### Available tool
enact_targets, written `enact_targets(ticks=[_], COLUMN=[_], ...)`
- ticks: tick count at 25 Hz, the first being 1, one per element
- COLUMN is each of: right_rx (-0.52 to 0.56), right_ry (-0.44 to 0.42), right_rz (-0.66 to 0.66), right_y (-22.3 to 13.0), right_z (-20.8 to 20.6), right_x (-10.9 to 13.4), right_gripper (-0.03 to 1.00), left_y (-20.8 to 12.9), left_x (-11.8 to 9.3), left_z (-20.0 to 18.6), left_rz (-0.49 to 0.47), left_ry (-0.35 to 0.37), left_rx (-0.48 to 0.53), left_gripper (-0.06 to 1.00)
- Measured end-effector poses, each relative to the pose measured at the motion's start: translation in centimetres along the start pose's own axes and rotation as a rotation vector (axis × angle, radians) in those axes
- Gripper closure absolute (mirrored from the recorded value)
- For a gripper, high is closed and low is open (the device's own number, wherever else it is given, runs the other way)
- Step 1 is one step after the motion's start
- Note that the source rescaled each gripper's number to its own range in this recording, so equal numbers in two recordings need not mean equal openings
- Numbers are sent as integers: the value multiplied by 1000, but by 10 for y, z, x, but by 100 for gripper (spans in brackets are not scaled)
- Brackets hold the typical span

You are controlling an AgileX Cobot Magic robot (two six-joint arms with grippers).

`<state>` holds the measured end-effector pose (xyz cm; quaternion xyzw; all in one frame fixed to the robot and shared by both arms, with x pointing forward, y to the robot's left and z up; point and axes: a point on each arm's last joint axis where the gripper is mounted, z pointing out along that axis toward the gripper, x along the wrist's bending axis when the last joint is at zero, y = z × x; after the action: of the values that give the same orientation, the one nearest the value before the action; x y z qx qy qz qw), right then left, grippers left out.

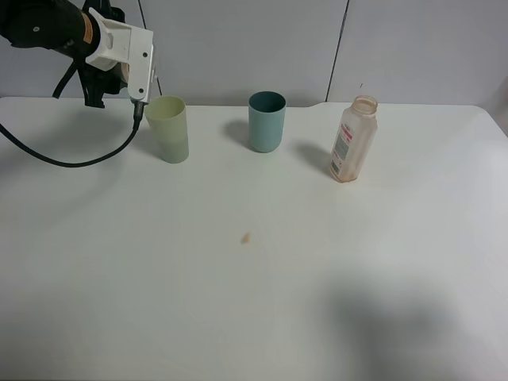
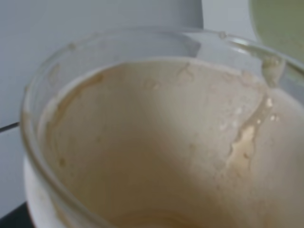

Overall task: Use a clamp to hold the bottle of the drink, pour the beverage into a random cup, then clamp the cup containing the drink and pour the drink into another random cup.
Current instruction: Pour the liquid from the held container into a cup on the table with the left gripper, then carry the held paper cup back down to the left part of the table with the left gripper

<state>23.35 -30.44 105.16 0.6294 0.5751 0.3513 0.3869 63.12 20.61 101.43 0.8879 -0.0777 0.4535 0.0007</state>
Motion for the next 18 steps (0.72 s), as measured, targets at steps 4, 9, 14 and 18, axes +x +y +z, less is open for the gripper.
enact_targets(ticks=[4,9,14,18], right_rx=[0,0,0,0], right_ry=[0,0,0,0], right_rz=[0,0,0,0], right_y=[0,0,0,0], right_z=[0,0,0,0], right_x=[0,0,0,0], right_gripper=[-3,-3,-3,-3], left_y=[0,2,3,-5], left_x=[0,1,3,5], left_z=[0,0,0,1], left_rz=[-10,-168,-382,-533], left_ry=[-1,8,24,42], left_rx=[-1,-22,-50,-62], left_gripper=[90,90,90,90])
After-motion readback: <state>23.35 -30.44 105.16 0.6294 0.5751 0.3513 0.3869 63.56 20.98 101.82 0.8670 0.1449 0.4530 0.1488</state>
